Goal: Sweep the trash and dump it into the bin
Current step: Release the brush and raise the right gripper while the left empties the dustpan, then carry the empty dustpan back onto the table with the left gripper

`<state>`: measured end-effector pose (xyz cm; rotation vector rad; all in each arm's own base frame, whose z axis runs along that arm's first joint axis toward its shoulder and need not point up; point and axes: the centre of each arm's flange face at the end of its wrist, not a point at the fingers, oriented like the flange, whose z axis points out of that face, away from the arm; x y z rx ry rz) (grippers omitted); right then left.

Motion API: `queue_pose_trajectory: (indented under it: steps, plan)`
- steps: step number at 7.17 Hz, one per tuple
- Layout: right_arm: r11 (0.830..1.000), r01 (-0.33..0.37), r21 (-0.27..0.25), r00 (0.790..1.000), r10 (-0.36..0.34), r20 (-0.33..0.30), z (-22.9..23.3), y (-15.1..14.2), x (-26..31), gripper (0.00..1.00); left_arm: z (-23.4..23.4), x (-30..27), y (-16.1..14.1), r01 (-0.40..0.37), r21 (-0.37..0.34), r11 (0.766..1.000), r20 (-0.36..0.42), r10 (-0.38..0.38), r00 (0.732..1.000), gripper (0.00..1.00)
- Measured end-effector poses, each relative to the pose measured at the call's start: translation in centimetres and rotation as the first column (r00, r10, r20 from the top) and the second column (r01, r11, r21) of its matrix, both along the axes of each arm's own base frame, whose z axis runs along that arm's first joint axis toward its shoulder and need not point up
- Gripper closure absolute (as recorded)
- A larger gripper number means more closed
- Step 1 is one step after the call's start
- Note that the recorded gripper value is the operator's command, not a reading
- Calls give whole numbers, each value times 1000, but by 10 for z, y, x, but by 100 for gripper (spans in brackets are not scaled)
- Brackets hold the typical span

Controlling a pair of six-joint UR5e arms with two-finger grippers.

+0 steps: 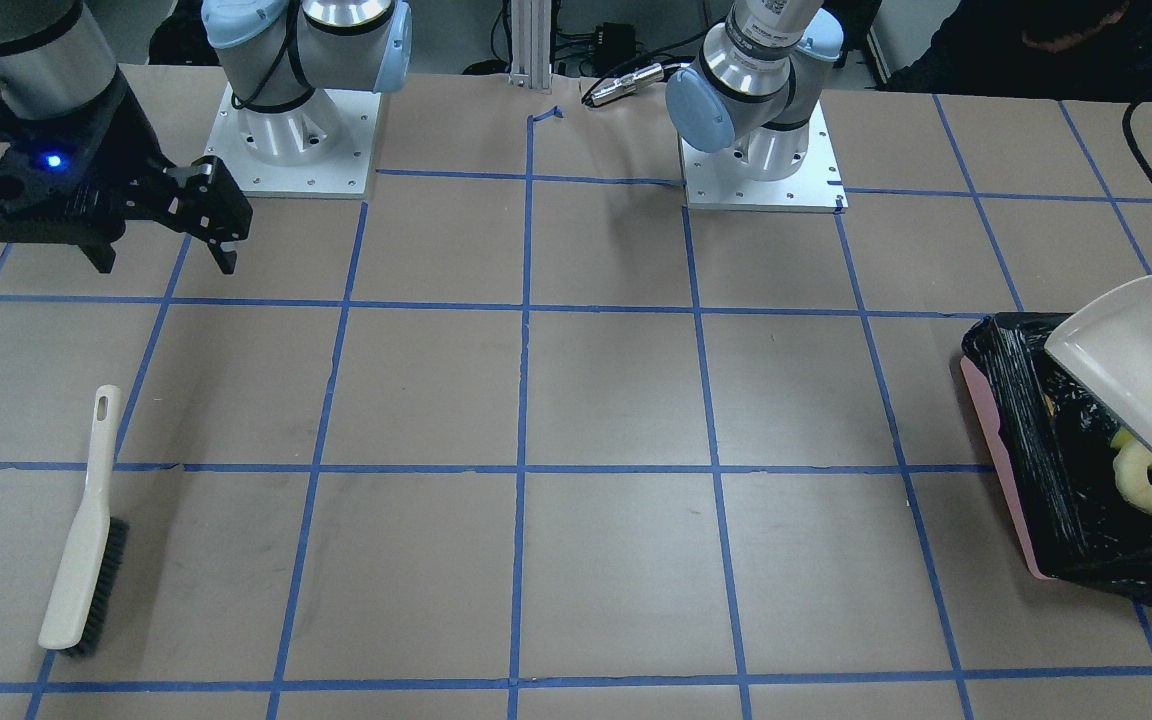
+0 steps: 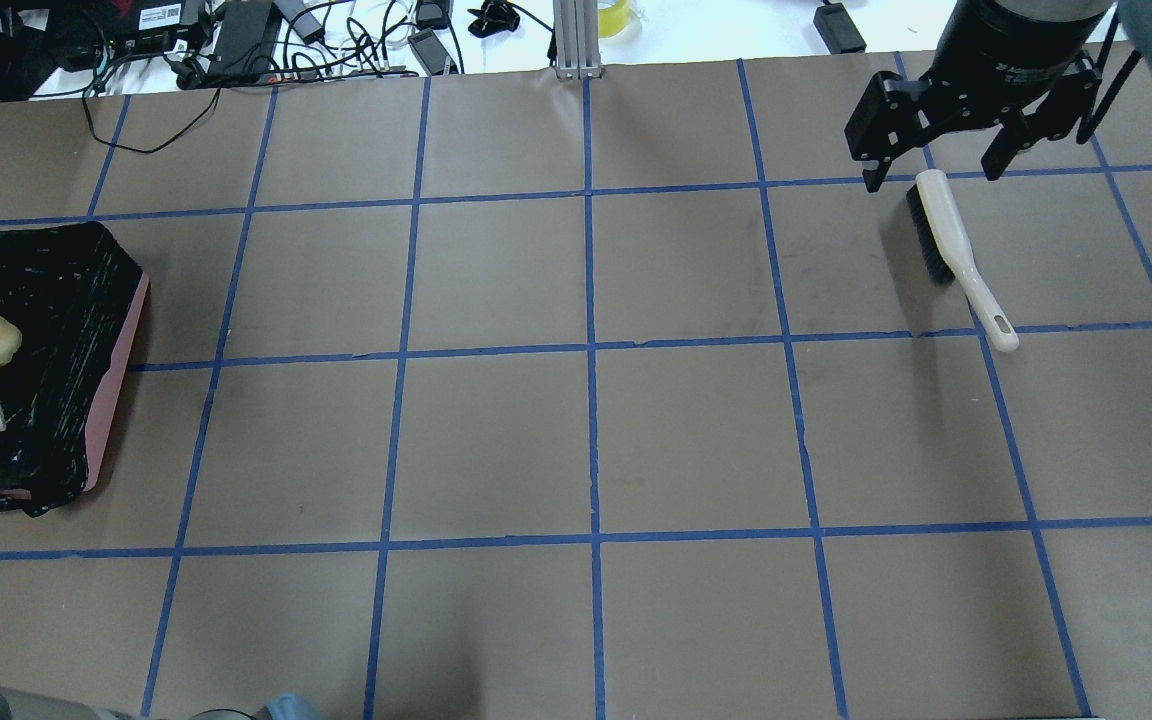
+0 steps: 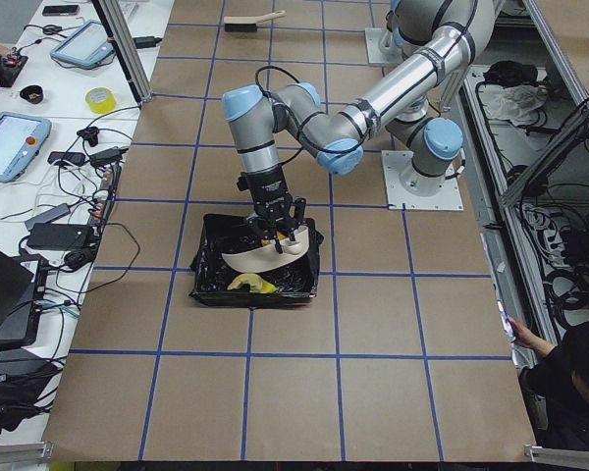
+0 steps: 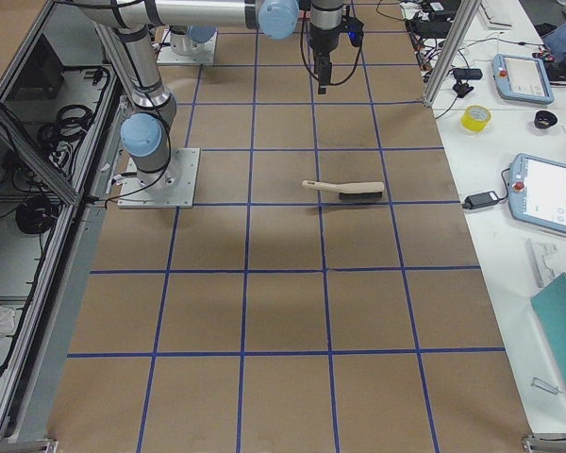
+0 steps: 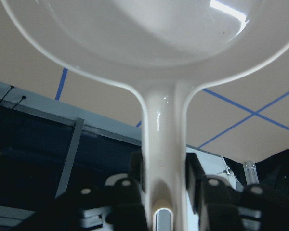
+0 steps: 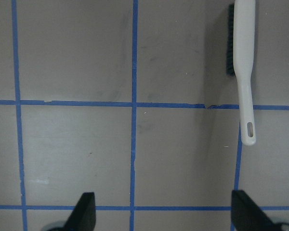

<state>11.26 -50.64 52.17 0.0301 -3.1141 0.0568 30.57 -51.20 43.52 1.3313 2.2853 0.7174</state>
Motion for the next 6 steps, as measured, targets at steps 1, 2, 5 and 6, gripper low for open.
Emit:
queue_pose_trajectory:
  steps: [1, 2, 5, 6]
  plan:
    - [1000, 12, -22, 1000, -11, 13, 14, 13, 6, 0, 3, -7, -7, 28, -48, 998, -89, -32, 996, 100]
    - [999, 15, -43, 1000, -14, 19, 26, 25, 8, 0, 2, -23, -17, 56, -91, 994, -196, -74, 978, 100]
    - [998, 16, -69, 1000, -15, 22, 37, 36, 8, 0, -10, -157, -76, 240, -201, 950, -406, -304, 862, 100]
    - [998, 14, -66, 1000, -13, 22, 37, 37, 8, 0, -24, -196, -92, 284, -231, 931, -462, -362, 810, 100]
